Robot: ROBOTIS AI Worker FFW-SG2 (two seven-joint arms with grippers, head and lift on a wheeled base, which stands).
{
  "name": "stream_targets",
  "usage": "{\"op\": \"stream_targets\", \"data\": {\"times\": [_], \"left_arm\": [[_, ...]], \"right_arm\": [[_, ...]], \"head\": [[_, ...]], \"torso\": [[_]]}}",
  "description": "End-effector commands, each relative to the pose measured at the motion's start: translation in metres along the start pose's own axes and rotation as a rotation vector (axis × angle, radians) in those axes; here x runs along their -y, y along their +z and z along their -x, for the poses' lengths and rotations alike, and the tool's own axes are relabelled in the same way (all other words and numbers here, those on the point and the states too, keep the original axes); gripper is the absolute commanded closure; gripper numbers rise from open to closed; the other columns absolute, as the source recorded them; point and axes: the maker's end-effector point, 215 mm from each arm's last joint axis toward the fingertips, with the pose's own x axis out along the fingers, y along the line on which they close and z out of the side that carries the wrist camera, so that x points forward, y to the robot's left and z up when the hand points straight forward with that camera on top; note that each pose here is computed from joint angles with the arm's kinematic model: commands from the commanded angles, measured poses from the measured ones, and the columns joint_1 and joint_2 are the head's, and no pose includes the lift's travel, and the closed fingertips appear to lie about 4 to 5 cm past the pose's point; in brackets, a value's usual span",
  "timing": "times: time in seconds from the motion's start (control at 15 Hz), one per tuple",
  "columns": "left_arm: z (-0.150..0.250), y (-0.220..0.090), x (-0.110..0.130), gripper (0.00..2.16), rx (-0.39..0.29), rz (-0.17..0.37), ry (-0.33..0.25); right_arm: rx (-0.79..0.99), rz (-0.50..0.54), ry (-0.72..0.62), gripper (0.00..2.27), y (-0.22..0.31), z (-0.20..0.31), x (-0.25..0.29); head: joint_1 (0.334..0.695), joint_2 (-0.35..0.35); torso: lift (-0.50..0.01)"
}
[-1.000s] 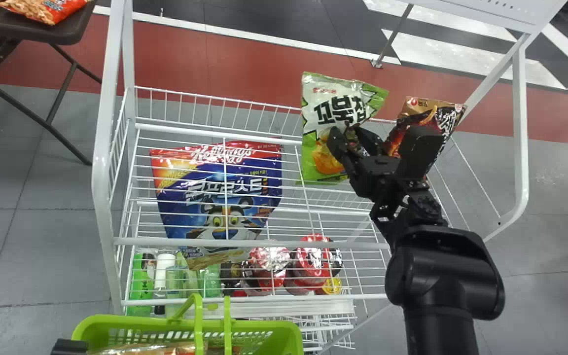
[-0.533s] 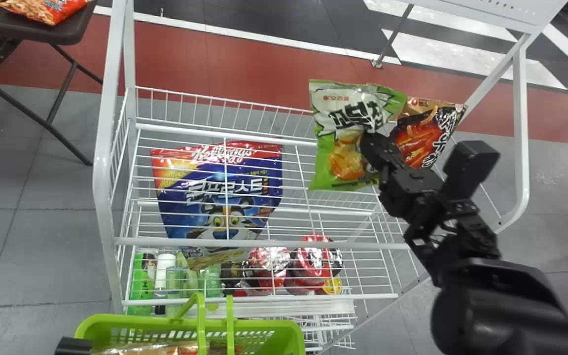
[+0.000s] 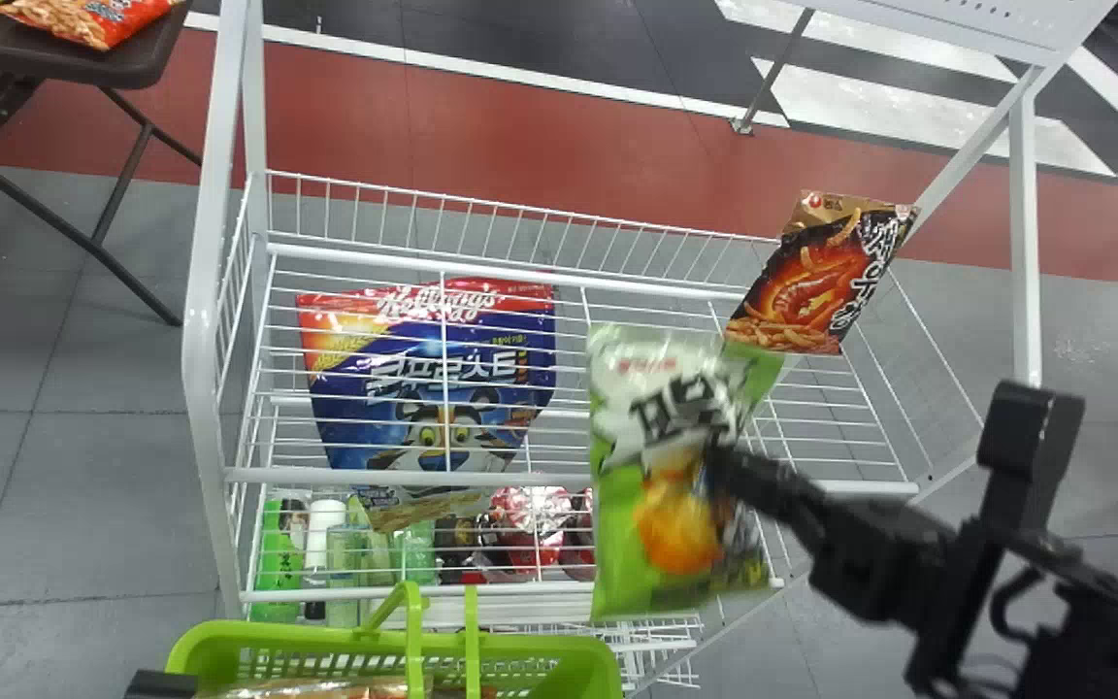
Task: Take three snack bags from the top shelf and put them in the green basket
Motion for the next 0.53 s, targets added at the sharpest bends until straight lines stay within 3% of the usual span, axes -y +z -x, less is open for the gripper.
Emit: {"op": "stream_targets", "data": {"times": [0.0, 0.2, 0.47], "left_arm": [[-0.002, 0.001, -0.001, 1.49, 0.021, -0.014, 0.008], [-0.006, 0.003, 0.0, 1.49, 0.027, -0.031, 0.019], [-0.013, 0.005, 0.003, 1.49, 0.012, -0.055, 0.03]], "right_arm": [[-0.143, -0.115, 0.073, 2.13, -0.048, 0.022, -0.022], [-0.311, -0.232, 0.157, 2.13, -0.109, 0.04, -0.046], [-0.45, -0.41, 0.274, 2.13, -0.179, 0.026, -0.069]], "head": [[0.695, -0.35], [0.695, -0.35], [0.695, -0.35]], "torso": [[-0.031], [-0.031], [-0.031]]}}
